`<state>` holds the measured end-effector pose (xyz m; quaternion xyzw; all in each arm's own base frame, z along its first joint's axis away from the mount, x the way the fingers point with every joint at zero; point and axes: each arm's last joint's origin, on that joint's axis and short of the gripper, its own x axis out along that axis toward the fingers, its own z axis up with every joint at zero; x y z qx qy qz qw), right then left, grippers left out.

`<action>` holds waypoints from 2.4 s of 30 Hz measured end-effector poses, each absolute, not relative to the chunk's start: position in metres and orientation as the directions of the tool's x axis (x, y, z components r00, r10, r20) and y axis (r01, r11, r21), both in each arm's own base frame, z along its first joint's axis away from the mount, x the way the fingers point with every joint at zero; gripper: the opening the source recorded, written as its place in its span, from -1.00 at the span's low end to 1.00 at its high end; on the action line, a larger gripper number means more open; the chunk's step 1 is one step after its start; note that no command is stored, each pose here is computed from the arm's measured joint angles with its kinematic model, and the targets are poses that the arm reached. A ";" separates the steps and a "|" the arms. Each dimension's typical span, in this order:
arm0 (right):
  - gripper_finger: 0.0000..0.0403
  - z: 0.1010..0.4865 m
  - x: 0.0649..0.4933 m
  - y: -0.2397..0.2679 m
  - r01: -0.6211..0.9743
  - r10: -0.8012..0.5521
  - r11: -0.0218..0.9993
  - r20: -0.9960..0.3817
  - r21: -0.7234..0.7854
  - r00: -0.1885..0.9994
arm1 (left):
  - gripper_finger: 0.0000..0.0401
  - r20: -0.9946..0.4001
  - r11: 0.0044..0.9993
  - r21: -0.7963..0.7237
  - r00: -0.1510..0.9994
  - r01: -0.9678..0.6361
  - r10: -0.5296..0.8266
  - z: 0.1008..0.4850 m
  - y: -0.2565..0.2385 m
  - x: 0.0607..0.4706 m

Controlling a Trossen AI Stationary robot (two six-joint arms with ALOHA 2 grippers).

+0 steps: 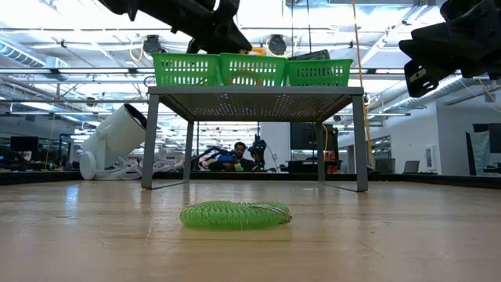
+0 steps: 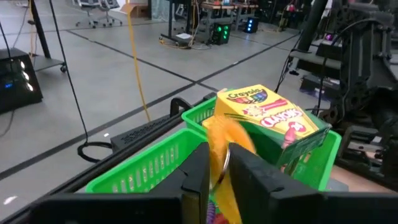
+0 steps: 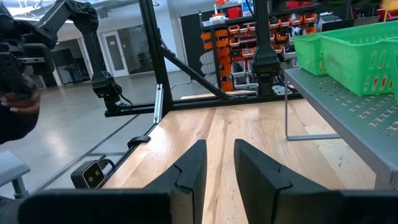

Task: Pick & Place Office Desk Supplies
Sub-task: Put the yellow spring keychain into the center green basket, then put the green spring keychain into the center green basket

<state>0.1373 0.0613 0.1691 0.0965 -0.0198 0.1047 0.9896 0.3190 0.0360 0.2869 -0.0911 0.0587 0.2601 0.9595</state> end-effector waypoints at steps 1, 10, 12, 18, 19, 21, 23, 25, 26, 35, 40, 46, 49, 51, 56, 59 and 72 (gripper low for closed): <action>-0.65 0.169 0.137 0.061 -0.211 0.203 0.960 0.059 0.187 0.977 | -0.63 -0.158 0.848 -0.154 0.859 -0.508 0.486 0.287 0.035 0.319; -0.65 0.169 0.137 0.061 -0.211 0.203 0.960 0.059 0.186 0.977 | -0.05 -0.152 0.863 -0.160 0.876 -0.479 0.458 0.288 0.033 0.320; -0.65 0.169 0.137 0.061 -0.211 0.204 0.959 0.059 0.187 0.977 | 0.01 -0.150 0.892 -0.171 0.906 -0.418 0.395 0.290 0.029 0.320; -0.65 0.169 0.137 0.061 -0.211 0.204 0.960 0.057 0.186 0.977 | 0.07 -0.071 0.982 -0.179 0.996 -0.062 0.050 0.301 0.000 0.320; -0.65 0.169 0.137 0.061 -0.210 0.204 0.960 0.055 0.185 0.977 | 0.08 -0.054 0.983 -0.183 0.998 0.011 -0.021 0.303 -0.007 0.320; -0.65 0.169 0.137 0.061 -0.211 0.204 0.960 0.055 0.185 0.977 | 0.08 -0.033 0.971 -0.180 0.986 0.155 -0.163 0.306 -0.021 0.319; -0.65 0.169 0.137 0.061 -0.210 0.204 0.960 0.054 0.185 0.978 | 0.08 -0.038 0.943 -0.184 0.957 0.276 -0.288 0.305 -0.036 0.317; -0.65 0.169 0.137 0.061 -0.210 0.204 0.960 0.054 0.185 0.978 | 0.08 -0.054 0.907 -0.180 0.917 0.380 -0.395 0.303 -0.053 0.315; -0.65 0.169 0.137 0.061 -0.210 0.203 0.960 0.055 0.185 0.978 | 0.08 -0.068 0.894 -0.158 0.899 0.418 -0.433 0.301 -0.062 0.313; -0.65 0.169 0.137 0.061 -0.211 0.203 0.960 0.060 0.186 0.977 | 0.08 -0.303 0.891 0.089 0.865 0.445 -0.401 0.252 -0.131 0.314; -0.65 0.169 0.137 0.061 -0.211 0.203 0.960 0.061 0.187 0.977 | 0.08 -0.403 0.893 0.085 0.835 0.442 -0.375 0.217 -0.147 0.322; -0.65 0.169 0.137 0.061 -0.211 0.203 0.960 0.059 0.186 0.977 | 0.08 -0.520 0.921 -0.034 0.780 0.388 -0.348 0.169 -0.154 0.333; -0.65 0.169 0.137 0.061 -0.211 0.203 0.960 0.060 0.186 0.977 | 0.08 -0.572 0.934 -0.060 0.755 0.352 -0.321 0.146 -0.155 0.337; -0.65 0.169 0.137 0.061 -0.211 0.203 0.960 0.060 0.186 0.977 | 0.08 -0.605 0.951 -0.067 0.746 0.301 -0.279 0.132 -0.155 0.339; -0.65 0.169 0.137 0.061 -0.211 0.203 0.960 0.060 0.187 0.977 | 0.08 -0.649 0.966 -0.117 0.719 0.229 -0.249 0.111 -0.154 0.340; -0.65 0.169 0.137 0.061 -0.211 0.203 0.959 0.060 0.187 0.977 | 0.08 -0.658 0.963 -0.127 0.706 0.239 -0.262 0.105 -0.156 0.340; -0.65 0.168 0.137 0.061 -0.209 0.203 0.960 0.052 0.185 0.978 | -0.05 -0.707 0.990 -0.005 0.699 0.141 -0.104 0.095 -0.153 0.336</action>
